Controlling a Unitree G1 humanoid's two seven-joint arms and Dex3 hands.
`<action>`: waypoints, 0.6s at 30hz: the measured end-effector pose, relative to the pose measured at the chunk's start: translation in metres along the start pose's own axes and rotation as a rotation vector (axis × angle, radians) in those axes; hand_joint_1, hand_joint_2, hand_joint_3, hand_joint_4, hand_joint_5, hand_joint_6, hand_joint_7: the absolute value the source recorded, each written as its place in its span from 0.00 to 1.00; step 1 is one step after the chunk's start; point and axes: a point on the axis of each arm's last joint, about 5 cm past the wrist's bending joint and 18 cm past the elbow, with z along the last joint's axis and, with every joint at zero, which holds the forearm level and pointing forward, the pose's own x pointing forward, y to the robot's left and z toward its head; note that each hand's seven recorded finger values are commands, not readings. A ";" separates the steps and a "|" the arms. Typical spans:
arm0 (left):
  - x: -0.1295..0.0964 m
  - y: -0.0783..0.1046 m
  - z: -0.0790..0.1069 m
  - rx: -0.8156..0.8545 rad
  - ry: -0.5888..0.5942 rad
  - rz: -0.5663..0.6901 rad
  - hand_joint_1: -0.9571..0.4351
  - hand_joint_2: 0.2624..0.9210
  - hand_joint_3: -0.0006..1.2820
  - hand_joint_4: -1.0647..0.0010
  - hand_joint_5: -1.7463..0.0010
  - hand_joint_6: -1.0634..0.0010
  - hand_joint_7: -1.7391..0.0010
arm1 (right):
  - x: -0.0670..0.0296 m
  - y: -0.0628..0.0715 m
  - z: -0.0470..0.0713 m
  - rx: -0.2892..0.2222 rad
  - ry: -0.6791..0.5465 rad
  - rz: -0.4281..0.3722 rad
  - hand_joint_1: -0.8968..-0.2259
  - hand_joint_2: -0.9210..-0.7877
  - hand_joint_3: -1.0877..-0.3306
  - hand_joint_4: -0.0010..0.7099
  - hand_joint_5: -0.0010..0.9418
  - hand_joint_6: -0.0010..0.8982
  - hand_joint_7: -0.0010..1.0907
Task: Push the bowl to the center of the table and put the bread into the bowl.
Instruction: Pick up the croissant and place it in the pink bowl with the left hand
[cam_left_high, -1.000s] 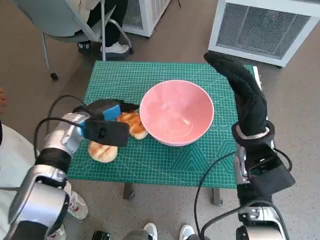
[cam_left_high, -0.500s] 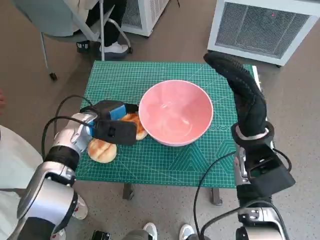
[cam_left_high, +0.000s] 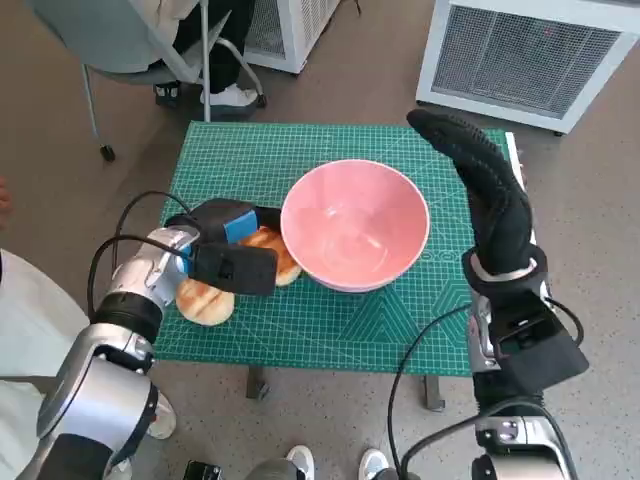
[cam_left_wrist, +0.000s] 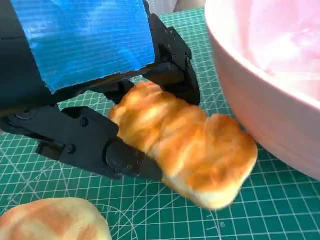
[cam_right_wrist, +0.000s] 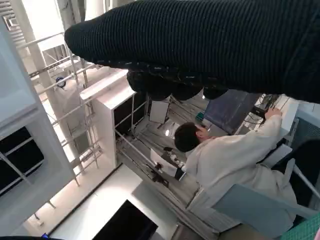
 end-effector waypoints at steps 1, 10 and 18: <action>-0.001 0.000 -0.001 0.001 0.002 0.001 0.69 1.00 0.08 0.41 0.25 0.42 0.37 | -0.0003 0.000 0.000 0.000 0.001 0.000 0.46 0.00 0.38 0.48 0.05 0.00 0.74; -0.014 0.013 -0.019 -0.011 0.059 0.011 0.69 1.00 0.08 0.41 0.24 0.41 0.38 | -0.0020 0.000 0.000 -0.002 0.004 -0.006 0.46 0.00 0.37 0.48 0.06 0.00 0.74; -0.037 0.050 -0.037 -0.027 0.114 0.169 0.69 1.00 0.06 0.38 0.26 0.38 0.40 | -0.0029 0.000 0.000 0.000 0.011 -0.008 0.45 0.00 0.37 0.47 0.06 0.00 0.74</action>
